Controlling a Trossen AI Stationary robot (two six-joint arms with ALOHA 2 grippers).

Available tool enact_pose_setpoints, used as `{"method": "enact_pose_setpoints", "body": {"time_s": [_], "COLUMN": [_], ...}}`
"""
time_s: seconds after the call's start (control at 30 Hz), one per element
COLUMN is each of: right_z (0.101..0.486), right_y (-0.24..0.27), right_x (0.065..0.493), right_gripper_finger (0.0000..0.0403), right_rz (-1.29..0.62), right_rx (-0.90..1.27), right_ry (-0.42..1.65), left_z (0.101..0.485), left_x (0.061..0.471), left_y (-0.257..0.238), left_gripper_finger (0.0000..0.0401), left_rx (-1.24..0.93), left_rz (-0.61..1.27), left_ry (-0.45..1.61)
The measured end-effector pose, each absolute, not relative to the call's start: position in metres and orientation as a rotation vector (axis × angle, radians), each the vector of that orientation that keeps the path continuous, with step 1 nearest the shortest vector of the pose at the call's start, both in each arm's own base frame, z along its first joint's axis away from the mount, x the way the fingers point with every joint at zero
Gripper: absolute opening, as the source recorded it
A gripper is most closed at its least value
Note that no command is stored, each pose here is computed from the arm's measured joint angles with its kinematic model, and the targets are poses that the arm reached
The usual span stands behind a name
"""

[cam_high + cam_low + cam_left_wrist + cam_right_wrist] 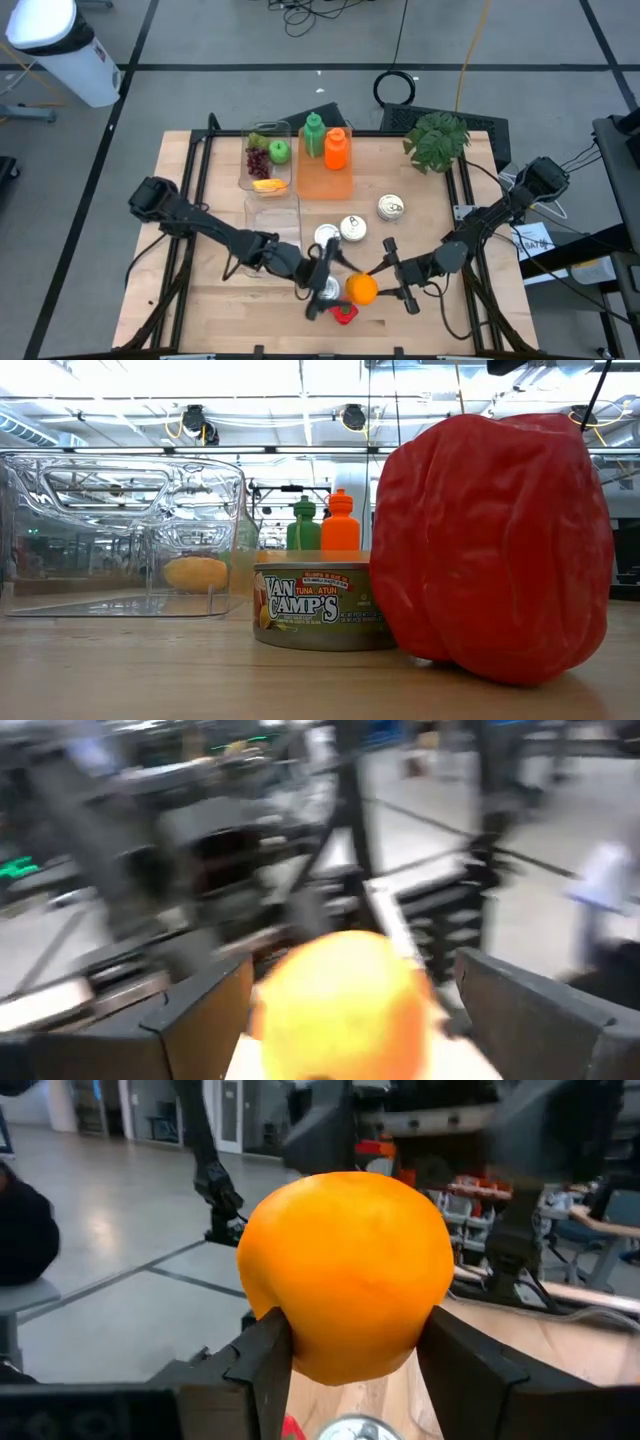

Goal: Pick & Place Food Item
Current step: Put the orange into the top transparent bin

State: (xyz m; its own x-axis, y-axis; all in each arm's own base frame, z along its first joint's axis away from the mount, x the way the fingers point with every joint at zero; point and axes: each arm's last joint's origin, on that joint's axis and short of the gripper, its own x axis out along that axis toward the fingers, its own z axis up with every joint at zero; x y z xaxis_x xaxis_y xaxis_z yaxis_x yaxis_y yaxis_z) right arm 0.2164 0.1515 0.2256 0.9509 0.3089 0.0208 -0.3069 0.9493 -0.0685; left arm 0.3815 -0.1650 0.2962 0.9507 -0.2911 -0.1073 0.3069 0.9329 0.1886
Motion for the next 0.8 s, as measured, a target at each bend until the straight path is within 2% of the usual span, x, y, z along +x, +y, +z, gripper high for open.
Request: {"method": "enact_pose_setpoints", "body": {"time_s": [0.1,0.17,0.6,0.8], "right_z": [0.228,0.228,0.231,0.231], "right_y": [0.152,0.153,0.153,0.153], "right_x": [0.216,0.216,0.215,0.215], "right_gripper_finger": [0.0182,0.0182,0.0180,0.0183], "right_rz": [0.319,0.339,0.340,0.353], "right_rx": [-0.061,-0.068,-0.053,-0.054], "right_ry": [-0.051,-0.059,-0.096,-0.095], "left_z": [0.296,0.295,0.281,0.271], "left_x": [0.378,0.377,0.393,0.404], "left_y": [-0.172,-0.174,-0.143,-0.146], "left_gripper_finger": [0.0358,0.0356,0.0365,0.0365], "left_rx": [0.225,0.213,0.081,0.097], "left_rz": [-0.445,-0.466,-0.370,-0.458], "left_ry": [0.069,0.080,0.191,0.121]}}
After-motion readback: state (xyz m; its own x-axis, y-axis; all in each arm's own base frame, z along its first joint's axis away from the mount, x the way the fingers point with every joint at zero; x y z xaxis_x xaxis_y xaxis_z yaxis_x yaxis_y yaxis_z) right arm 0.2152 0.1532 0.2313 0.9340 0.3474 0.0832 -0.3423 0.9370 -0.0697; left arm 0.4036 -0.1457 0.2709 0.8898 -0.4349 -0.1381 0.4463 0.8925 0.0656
